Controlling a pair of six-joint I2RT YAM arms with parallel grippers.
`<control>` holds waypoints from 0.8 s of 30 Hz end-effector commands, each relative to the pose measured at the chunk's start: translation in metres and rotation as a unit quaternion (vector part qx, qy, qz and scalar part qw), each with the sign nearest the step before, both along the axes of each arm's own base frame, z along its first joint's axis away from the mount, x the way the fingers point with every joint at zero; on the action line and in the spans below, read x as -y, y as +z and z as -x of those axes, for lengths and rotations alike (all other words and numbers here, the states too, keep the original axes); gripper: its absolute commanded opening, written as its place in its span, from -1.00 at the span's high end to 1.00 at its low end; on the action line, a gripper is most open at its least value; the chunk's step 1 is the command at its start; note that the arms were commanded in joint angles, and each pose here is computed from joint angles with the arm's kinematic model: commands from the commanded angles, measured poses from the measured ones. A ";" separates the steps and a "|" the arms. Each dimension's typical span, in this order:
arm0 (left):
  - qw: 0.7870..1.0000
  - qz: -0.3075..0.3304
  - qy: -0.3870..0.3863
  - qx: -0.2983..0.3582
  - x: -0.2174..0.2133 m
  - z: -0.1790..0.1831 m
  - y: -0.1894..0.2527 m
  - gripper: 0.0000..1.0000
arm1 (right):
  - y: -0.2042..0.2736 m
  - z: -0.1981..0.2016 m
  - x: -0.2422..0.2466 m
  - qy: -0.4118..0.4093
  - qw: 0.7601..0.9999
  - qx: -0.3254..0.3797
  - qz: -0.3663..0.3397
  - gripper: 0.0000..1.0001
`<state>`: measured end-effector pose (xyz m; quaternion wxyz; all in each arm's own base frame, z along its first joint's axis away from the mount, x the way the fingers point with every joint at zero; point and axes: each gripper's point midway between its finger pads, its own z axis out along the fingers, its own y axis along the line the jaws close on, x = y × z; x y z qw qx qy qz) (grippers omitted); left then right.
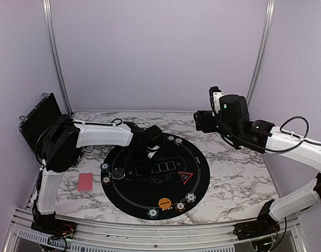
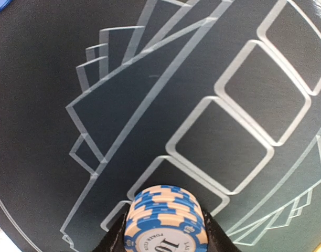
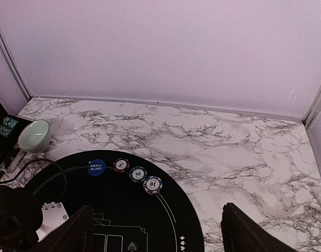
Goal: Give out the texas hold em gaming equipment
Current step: Pick up the pile of poker chips from the poker table mat, then place the pile of poker chips at the dealer area.
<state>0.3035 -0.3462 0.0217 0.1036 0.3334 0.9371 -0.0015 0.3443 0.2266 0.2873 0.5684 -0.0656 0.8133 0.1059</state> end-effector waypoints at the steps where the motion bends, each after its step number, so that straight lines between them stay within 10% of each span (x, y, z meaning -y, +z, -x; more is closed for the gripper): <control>1: 1.000 -0.015 0.022 0.009 -0.030 -0.016 0.008 0.31 | 0.011 -0.004 -0.003 -0.001 1.000 0.004 -0.012 -0.62; 24: 0.993 -0.031 0.115 0.005 -0.114 -0.063 -0.004 0.32 | 0.003 -0.009 -0.009 0.004 1.000 -0.007 -0.002 -0.63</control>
